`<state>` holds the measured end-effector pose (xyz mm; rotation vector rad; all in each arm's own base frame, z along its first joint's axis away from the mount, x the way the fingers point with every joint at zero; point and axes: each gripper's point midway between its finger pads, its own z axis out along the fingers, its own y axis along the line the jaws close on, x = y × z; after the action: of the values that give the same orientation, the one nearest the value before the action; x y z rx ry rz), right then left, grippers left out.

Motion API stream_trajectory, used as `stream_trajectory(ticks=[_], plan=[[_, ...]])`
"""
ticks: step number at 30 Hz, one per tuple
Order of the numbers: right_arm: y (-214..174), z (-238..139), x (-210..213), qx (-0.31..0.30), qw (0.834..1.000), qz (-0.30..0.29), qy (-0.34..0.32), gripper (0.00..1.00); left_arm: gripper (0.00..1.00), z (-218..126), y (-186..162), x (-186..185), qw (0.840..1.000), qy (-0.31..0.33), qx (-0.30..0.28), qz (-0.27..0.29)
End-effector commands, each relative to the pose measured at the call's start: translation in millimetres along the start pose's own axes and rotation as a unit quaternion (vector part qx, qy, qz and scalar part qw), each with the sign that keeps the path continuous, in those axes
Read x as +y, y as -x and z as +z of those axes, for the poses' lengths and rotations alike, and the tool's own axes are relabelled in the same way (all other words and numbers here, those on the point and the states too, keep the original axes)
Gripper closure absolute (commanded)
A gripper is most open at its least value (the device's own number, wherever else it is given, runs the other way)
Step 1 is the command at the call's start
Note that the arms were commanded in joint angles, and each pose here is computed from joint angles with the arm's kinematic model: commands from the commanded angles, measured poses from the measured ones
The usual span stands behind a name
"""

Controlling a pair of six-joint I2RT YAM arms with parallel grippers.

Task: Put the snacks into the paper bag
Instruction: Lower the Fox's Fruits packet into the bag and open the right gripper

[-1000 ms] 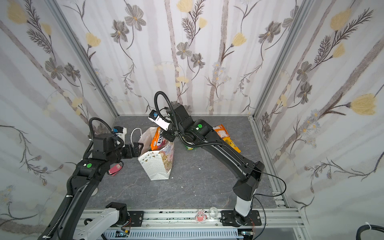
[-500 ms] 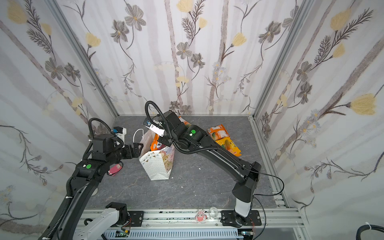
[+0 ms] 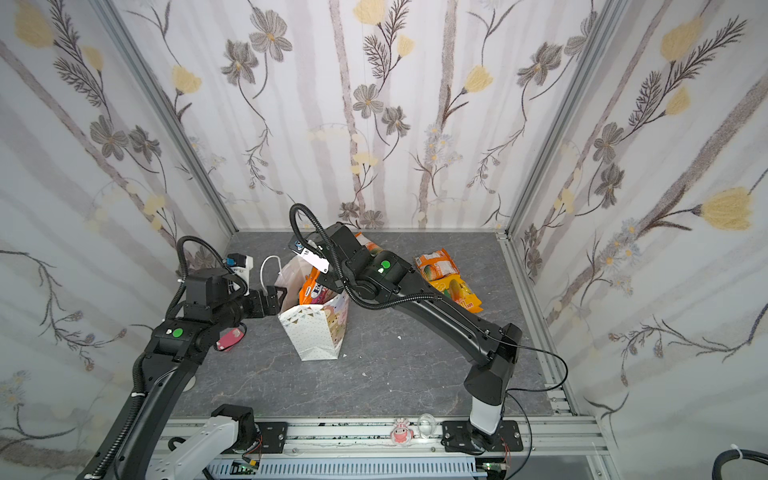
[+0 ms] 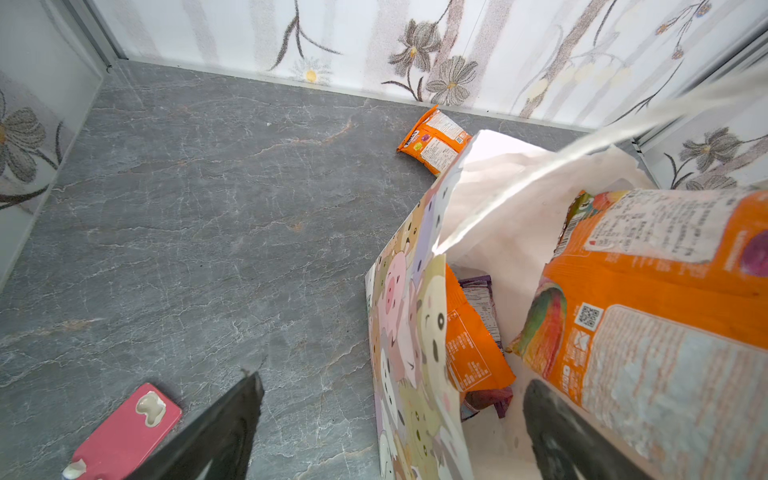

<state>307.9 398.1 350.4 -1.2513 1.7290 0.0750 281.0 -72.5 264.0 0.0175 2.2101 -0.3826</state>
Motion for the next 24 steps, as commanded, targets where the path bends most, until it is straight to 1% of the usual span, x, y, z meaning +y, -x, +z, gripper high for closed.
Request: stream_trajectory(ticks=[1, 6, 7, 10, 11, 16, 24], plan=[[-1.4, -4.4, -5.5, 0.007, 1.0, 0.003, -0.021, 1.0, 0.02, -0.3, 4.3, -1.5, 1.0, -0.003, -0.008, 0.005], [-2.0, -5.0, -0.7, 0.011, 1.0, -0.001, -0.02, 1.0, 0.02, -0.1, 4.5, -2.0, 1.0, -0.004, -0.007, 0.004], [-1.8, -4.8, -0.4, 0.011, 1.0, -0.001, -0.021, 0.96, 0.02, -0.1, 4.7, -2.4, 1.0, -0.005, -0.007, 0.005], [-0.1, -5.5, 0.7, 0.009, 1.0, -0.001, -0.021, 0.89, 0.02, 0.0, 4.8, -2.5, 1.0, -0.005, -0.007, 0.005], [0.5, -6.0, -0.2, 0.008, 1.0, -0.001, -0.024, 0.84, 0.02, -0.2, 4.7, -2.4, 1.0, -0.005, -0.007, 0.005], [4.6, -9.0, -1.5, 0.0, 1.0, 0.0, -0.028, 0.69, 0.02, 0.4, 4.3, -3.2, 1.0, -0.007, -0.006, 0.005], [11.3, -16.3, 1.3, -0.016, 1.0, 0.011, -0.014, 0.69, 0.02, 1.5, 3.7, -2.9, 1.0, -0.006, -0.004, 0.004]])
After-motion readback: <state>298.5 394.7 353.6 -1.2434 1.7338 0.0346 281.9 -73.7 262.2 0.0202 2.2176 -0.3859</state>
